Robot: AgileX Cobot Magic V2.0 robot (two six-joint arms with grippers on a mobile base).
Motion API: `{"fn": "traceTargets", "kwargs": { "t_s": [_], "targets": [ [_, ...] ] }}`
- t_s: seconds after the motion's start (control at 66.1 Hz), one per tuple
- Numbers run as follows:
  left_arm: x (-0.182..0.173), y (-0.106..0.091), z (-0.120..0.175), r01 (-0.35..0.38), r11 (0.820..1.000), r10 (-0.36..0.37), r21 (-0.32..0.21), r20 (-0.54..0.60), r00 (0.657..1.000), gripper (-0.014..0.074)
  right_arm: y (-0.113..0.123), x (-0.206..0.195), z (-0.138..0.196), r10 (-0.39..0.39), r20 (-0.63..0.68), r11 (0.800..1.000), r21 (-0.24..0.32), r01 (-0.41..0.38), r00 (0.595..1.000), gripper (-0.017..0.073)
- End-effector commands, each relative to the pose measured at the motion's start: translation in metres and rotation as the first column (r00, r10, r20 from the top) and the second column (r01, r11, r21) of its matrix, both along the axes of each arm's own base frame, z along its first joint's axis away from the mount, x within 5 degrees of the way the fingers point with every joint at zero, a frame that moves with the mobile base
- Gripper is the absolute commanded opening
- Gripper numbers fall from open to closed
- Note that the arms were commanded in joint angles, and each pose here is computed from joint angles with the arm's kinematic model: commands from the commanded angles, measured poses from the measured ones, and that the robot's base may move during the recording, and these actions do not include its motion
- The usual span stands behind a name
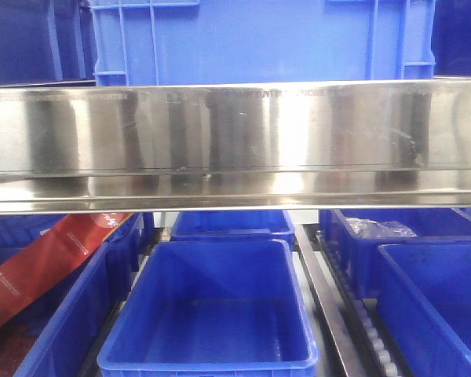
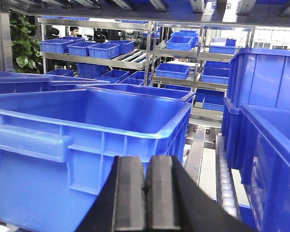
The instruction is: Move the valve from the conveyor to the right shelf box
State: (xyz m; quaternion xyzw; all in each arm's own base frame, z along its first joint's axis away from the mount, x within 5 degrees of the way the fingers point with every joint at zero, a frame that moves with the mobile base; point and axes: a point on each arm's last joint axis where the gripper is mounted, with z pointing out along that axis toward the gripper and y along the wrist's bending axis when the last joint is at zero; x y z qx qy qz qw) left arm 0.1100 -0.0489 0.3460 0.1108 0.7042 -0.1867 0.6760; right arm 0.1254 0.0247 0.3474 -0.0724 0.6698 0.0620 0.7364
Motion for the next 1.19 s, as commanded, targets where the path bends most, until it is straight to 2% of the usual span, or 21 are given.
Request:
{"fn": "traceTargets", "kwargs": {
  "t_s": [0.0,0.136,0.227,0.333,0.484,0.605,0.696,0.877,0.983,1.18],
  "targets": [
    [0.0,0.001,0.002,-0.01,1.0,0.01,-0.016,0.018,1.0,-0.0111,-0.002,-0.002,-0.005,-0.01,0.01,1.0,-0.011,0.01,1.0,-0.0162],
    [0.0,0.001,0.002,-0.01,1.0,0.01,-0.016,0.018,1.0,-0.0111,-0.004,-0.015,-0.035,-0.014,-0.01,1.0,-0.021,0.014,1.0,-0.0162],
    [0.0,0.001,0.002,-0.01,1.0,0.01,-0.016,0.018,1.0,-0.0111,-0.013,-0.03,-0.055,-0.069,0.005,0.998,-0.008,0.069,0.998,-0.0162],
    [0.0,0.001,0.002,-0.01,1.0,0.01,-0.016,0.018,1.0,-0.0111,-0.021,-0.046,-0.079,-0.145,0.012,0.989,0.04,0.144,0.989,-0.0162],
    [0.0,0.001,0.002,-0.01,1.0,0.01,-0.016,0.018,1.0,-0.0111,-0.027,-0.063,-0.111,-0.22,0.0,0.975,0.037,0.22,0.976,-0.0162],
    [0.0,0.001,0.002,-0.01,1.0,0.01,-0.016,0.018,1.0,-0.0111,-0.027,-0.07,-0.131,-0.231,0.007,0.972,0.038,0.231,0.973,-0.0162],
    [0.0,0.001,0.002,-0.01,1.0,0.01,-0.016,0.018,1.0,-0.0111,-0.028,-0.07,-0.128,-0.238,0.054,0.971,0.048,0.235,0.97,-0.0162],
    [-0.001,0.002,0.003,-0.013,1.0,0.013,-0.02,0.027,1.0,-0.0111,-0.028,-0.07,-0.13,-0.235,0.03,0.971,0.049,0.233,0.972,-0.0162],
    [-0.001,0.002,0.003,-0.013,1.0,0.014,-0.021,0.029,0.999,-0.0111,-0.027,-0.07,-0.131,-0.229,0.009,0.97,0.083,0.227,0.973,-0.0162],
    [-0.001,0.002,0.003,-0.014,1.0,0.015,-0.023,0.033,0.999,-0.0111,-0.027,-0.069,-0.135,-0.227,-0.031,0.971,0.074,0.228,0.973,-0.0162]
  ]
}}
